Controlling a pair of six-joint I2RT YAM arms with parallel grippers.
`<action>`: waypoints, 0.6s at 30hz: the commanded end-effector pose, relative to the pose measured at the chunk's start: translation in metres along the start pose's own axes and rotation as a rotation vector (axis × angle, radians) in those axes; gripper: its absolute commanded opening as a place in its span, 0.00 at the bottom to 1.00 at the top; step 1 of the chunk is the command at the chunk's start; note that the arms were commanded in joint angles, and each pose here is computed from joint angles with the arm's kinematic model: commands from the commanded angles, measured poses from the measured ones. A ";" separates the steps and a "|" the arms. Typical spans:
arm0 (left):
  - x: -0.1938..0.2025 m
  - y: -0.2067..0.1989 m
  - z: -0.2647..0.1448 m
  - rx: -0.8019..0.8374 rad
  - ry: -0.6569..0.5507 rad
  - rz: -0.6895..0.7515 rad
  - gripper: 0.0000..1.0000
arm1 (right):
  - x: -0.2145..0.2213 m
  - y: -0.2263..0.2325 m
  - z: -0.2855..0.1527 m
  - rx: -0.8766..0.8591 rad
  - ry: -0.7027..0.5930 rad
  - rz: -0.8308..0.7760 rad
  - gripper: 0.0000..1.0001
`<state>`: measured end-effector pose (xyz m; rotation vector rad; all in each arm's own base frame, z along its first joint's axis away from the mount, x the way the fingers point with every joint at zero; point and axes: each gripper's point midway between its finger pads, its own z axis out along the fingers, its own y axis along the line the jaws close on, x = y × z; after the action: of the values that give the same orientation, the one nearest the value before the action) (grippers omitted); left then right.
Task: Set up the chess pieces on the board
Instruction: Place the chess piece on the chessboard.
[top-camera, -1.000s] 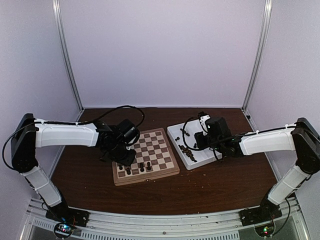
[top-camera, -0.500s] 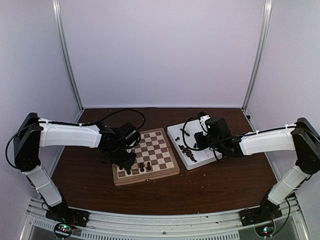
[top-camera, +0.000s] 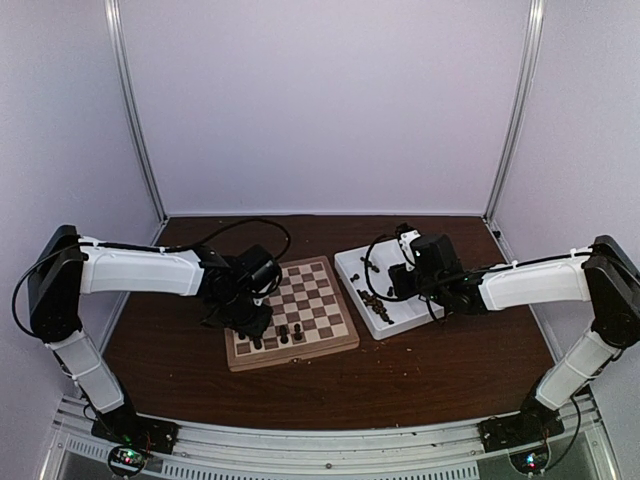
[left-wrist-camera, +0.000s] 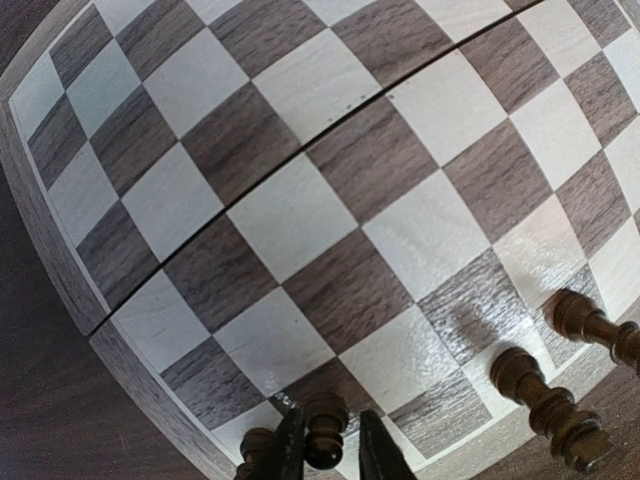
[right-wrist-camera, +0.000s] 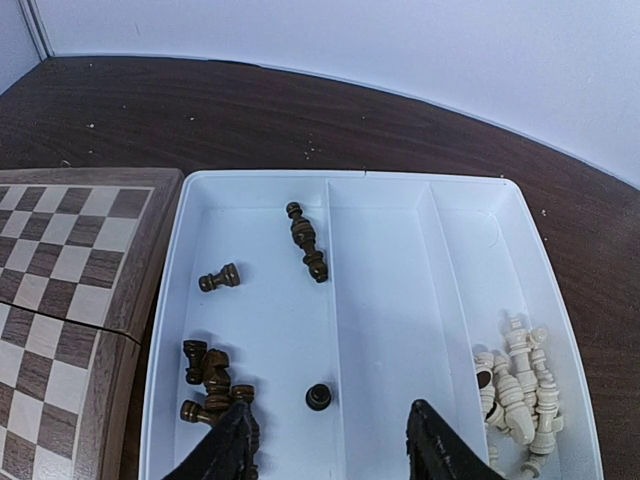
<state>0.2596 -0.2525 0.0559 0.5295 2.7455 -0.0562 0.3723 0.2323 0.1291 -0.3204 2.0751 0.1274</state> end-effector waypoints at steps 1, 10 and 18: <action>-0.007 0.000 0.001 0.008 -0.023 -0.013 0.21 | -0.011 0.001 0.002 -0.005 -0.020 0.010 0.52; -0.019 0.002 -0.013 -0.001 -0.067 -0.010 0.24 | -0.010 0.003 0.003 -0.011 -0.017 0.010 0.51; -0.031 0.004 -0.021 -0.026 -0.091 0.006 0.25 | -0.010 0.003 0.002 -0.012 -0.016 0.008 0.51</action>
<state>0.2677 -0.2546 0.0648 0.5263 2.7123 -0.0399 0.3720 0.2332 0.1287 -0.3245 2.0763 0.1327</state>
